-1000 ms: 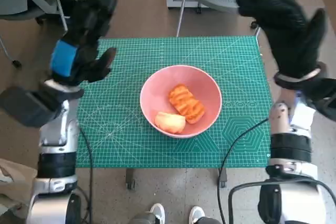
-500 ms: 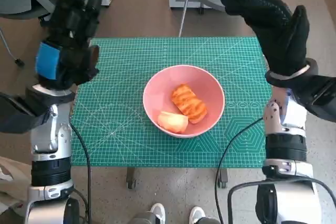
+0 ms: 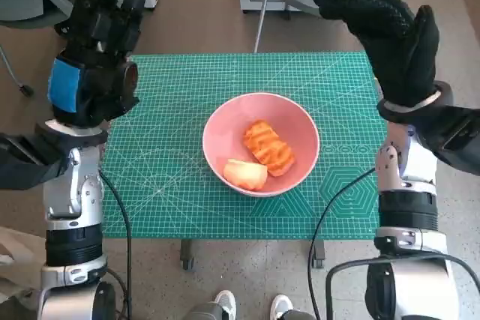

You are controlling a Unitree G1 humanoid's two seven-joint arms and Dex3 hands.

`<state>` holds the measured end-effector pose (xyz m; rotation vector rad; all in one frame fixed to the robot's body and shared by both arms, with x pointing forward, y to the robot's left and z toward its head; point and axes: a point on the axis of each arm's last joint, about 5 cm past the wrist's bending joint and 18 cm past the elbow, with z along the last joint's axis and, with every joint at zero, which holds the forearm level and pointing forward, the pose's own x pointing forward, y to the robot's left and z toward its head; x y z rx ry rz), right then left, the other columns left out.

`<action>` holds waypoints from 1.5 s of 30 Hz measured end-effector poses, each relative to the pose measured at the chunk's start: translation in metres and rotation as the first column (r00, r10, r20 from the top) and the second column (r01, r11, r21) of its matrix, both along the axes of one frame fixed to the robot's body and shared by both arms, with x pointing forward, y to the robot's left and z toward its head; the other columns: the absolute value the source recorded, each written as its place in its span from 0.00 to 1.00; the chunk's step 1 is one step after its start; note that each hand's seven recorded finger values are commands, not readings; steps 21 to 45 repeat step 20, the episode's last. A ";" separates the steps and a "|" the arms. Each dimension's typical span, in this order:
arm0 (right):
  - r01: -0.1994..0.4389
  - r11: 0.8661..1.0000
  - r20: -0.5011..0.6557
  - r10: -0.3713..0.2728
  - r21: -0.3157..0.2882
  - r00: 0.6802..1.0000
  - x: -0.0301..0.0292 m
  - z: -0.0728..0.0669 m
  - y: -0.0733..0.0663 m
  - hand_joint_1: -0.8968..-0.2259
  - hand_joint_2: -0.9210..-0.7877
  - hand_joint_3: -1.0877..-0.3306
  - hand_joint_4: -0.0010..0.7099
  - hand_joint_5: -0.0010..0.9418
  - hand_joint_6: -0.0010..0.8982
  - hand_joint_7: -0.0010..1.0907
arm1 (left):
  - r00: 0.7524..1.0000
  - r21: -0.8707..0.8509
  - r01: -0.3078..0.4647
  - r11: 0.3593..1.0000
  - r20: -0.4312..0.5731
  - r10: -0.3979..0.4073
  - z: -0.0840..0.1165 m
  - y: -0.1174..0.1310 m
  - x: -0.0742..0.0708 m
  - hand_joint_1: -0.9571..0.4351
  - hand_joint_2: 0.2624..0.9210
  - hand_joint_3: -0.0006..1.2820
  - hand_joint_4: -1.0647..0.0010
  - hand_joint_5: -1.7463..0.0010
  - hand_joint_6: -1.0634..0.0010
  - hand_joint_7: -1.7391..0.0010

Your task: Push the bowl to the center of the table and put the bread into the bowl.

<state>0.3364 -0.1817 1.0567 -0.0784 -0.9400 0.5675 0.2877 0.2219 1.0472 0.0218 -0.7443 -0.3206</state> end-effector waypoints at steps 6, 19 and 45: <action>0.000 1.000 0.004 0.000 -0.001 1.000 -0.0002 0.001 0.000 0.28 0.00 0.41 0.34 0.00 0.32 0.00 | 1.000 -0.001 0.004 1.000 0.011 -0.004 0.002 -0.001 0.001 0.19 1.00 0.39 0.96 0.99 1.00 0.82; -0.003 1.000 0.006 0.003 -0.003 1.000 -0.0007 0.003 -0.001 0.25 0.00 0.41 0.34 0.00 0.32 0.00 | 1.000 0.004 -0.001 1.000 0.032 0.000 0.003 -0.007 0.002 0.21 1.00 0.39 0.95 0.99 1.00 0.79; -0.003 1.000 0.005 0.003 -0.003 1.000 -0.0007 0.003 -0.001 0.25 0.00 0.41 0.35 0.00 0.32 0.00 | 0.999 0.004 0.000 1.000 0.033 0.000 0.003 -0.008 0.002 0.21 1.00 0.39 0.95 0.99 1.00 0.79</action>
